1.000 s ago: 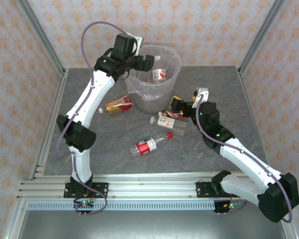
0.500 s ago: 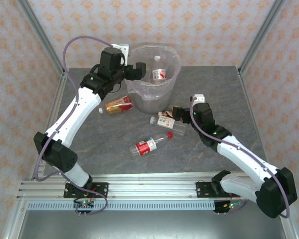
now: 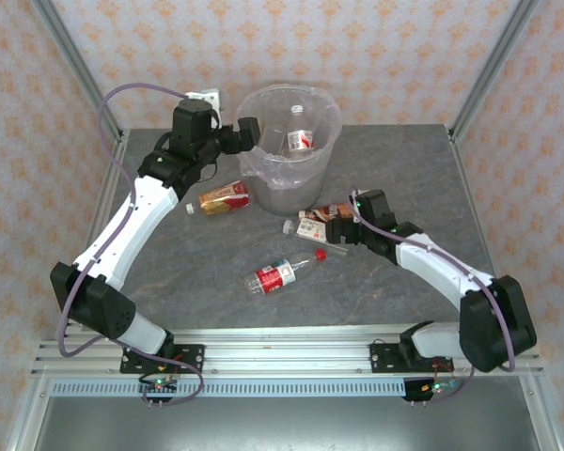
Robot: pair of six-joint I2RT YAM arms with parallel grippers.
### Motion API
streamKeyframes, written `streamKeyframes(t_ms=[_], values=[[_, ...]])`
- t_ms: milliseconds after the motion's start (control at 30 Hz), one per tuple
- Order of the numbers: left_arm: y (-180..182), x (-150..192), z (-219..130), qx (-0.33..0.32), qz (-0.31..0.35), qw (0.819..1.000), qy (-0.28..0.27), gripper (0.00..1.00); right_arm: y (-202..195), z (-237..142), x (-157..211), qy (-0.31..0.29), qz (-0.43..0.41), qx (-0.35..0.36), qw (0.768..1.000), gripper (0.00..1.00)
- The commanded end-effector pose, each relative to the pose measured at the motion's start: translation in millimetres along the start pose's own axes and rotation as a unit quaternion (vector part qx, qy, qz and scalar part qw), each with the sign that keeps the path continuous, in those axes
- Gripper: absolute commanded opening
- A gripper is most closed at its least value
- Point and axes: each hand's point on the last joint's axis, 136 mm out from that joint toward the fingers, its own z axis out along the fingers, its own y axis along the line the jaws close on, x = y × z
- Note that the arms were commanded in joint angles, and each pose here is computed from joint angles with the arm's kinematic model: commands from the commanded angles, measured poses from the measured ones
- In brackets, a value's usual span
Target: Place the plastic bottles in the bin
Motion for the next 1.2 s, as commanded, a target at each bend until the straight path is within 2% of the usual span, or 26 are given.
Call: streamKeyframes(t_ms=[0, 233, 367, 567, 733, 933, 1167], values=[[9, -9, -17, -0.012, -0.025, 0.999, -0.029, 1.0, 4, 2, 8, 0.055, -0.015, -0.004, 0.998, 0.99], [31, 2, -32, -0.052, -0.039, 0.997, -0.038, 1.0, -5, 11, 19, 0.128, -0.064, 0.028, 0.989, 1.0], [42, 9, -39, -0.072, -0.044, 0.996, -0.039, 1.0, -4, 23, 17, 0.131, -0.107, 0.04, 0.985, 1.0], [57, 18, -49, -0.097, -0.048, 0.993, -0.039, 1.0, 8, 43, 13, 0.147, -0.147, 0.019, 0.978, 0.96], [65, 22, -53, -0.112, -0.048, 0.992, -0.038, 1.0, 14, 58, 17, 0.177, -0.18, 0.018, 0.968, 0.95], [70, 24, -53, -0.118, -0.05, 0.991, -0.037, 1.0, 13, 73, 20, 0.21, -0.171, 0.036, 0.962, 0.92], [72, 27, -53, -0.123, -0.049, 0.991, -0.034, 1.0, 8, 75, 30, 0.227, -0.169, 0.048, 0.958, 0.92]])
